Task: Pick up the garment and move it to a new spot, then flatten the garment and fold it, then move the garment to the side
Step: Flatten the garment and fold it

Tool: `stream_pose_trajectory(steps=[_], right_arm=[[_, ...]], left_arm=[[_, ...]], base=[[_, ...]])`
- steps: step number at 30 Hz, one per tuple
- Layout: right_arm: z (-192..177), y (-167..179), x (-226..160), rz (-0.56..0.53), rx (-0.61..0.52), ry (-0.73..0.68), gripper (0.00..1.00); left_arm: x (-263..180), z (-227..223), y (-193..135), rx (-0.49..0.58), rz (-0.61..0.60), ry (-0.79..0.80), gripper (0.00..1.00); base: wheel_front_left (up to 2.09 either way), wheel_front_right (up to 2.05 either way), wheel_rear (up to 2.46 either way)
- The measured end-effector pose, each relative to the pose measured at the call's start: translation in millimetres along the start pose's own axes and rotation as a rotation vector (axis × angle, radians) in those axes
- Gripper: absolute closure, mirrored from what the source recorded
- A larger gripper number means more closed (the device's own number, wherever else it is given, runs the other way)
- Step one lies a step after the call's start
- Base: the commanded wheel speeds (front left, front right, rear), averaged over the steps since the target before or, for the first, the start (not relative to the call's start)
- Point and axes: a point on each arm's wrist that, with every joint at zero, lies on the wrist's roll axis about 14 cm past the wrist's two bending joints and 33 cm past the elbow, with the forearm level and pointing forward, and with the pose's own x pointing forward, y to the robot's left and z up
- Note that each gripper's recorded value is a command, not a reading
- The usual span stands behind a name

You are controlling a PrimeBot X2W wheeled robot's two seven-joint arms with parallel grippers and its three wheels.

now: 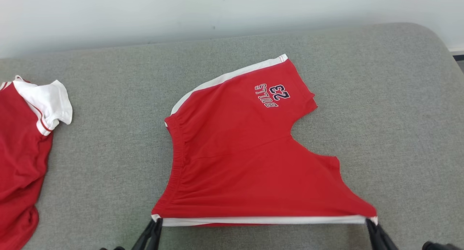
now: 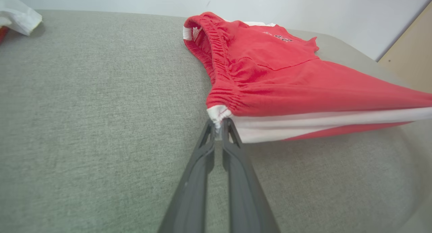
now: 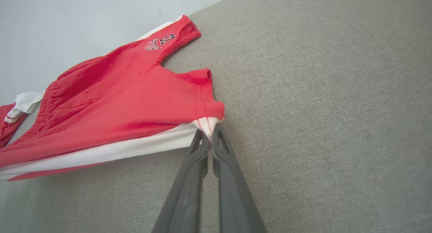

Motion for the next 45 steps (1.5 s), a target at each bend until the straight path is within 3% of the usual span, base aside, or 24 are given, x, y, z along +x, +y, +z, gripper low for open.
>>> stream_pose_trajectory(steps=[10, 16, 23, 34, 45], right_arm=[[73, -16, 30, 0.001, -0.123, -0.157, 1.00], [100, 0, 63, 0.073, -0.208, -0.164, 1.00], [127, 37, 127, 0.183, -0.318, -0.154, 1.00], [138, 74, 225, 0.221, -0.374, -0.079, 1.00], [114, 83, 293, 0.186, -0.401, 0.025, 1.00]], left_arm=[[15, 20, -29, 0.011, -0.088, -0.094, 1.00], [26, 42, -31, 0.052, -0.106, -0.161, 1.00], [54, 76, -19, 0.093, -0.094, -0.247, 1.00], [98, 88, 9, 0.106, -0.063, -0.237, 1.00], [137, 78, 33, 0.131, -0.050, -0.166, 1.00]], base=[[0.00, 0.00, 0.00], [0.00, 0.00, 0.00], [0.00, 0.00, 0.00], [0.00, 0.00, 0.00], [0.00, 0.00, 0.00]])
